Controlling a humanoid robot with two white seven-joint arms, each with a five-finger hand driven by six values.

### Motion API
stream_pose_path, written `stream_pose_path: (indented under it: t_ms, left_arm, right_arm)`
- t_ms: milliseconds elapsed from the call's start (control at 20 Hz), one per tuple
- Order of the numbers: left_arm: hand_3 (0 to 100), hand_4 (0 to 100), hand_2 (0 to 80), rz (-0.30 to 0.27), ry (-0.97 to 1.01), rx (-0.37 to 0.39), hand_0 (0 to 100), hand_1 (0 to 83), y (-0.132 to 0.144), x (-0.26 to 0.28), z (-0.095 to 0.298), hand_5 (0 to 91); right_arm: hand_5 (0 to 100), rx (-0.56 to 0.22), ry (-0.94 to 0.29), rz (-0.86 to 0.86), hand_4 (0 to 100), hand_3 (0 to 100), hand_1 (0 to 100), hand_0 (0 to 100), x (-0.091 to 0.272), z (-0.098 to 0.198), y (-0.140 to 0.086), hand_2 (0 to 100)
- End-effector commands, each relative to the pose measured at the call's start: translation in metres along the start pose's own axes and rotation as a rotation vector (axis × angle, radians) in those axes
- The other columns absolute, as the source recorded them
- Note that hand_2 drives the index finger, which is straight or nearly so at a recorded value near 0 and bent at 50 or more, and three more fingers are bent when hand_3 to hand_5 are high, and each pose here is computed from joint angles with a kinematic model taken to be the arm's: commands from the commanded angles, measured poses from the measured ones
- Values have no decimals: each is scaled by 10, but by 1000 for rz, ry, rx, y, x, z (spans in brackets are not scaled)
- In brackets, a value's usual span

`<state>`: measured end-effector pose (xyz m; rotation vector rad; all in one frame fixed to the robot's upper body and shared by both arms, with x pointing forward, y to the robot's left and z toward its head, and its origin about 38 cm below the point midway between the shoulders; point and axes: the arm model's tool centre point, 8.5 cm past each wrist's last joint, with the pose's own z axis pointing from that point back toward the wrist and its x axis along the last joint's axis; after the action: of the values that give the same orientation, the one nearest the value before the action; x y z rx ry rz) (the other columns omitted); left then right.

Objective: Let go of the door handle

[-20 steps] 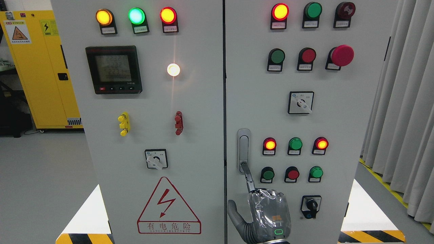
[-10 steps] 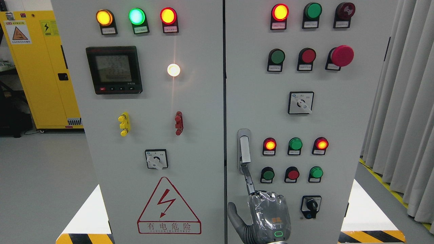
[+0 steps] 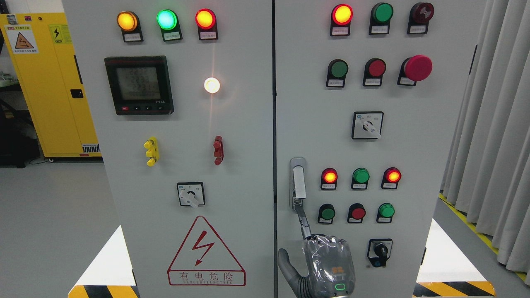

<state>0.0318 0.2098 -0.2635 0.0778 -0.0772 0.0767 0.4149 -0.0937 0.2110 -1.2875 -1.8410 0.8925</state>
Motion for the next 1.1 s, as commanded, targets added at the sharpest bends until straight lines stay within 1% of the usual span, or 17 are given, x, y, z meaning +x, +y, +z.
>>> stream_pose_path:
  t_ms: [0, 401, 852, 952, 1002, 1052]
  left_arm:
    - [0, 0, 0, 1, -13, -2, 120, 556, -1, 4, 0, 0]
    - [0, 0, 0, 1, -13, -2, 120, 556, -1, 4, 0, 0]
    - [0, 0, 0, 1, -13, -2, 120, 556, -1, 4, 0, 0]
    - [0, 0, 0, 1, -13, -2, 120, 556, -1, 4, 0, 0]
    - [0, 0, 0, 1, -13, -2, 120, 556, -1, 4, 0, 0]
    - [0, 0, 0, 1, -13, -2, 120, 556, -1, 4, 0, 0]
  right_arm:
    - [1000, -20, -5, 0, 1000, 1000, 375, 511, 0, 0, -3, 0]
    - [1000, -50, -12, -3, 1000, 1000, 375, 509, 1, -1, -13, 0]
    - [1000, -65, -17, -6, 1000, 1000, 376, 508, 2, 0, -18, 0]
    - [1000, -64, -17, -9, 1000, 1000, 376, 508, 2, 2, -18, 44]
    - [1000, -67, -17, -12, 1000, 1000, 376, 509, 2, 4, -20, 50]
    - [1000, -71, -19, -12, 1000, 1000, 378, 511, 2, 5, -21, 181]
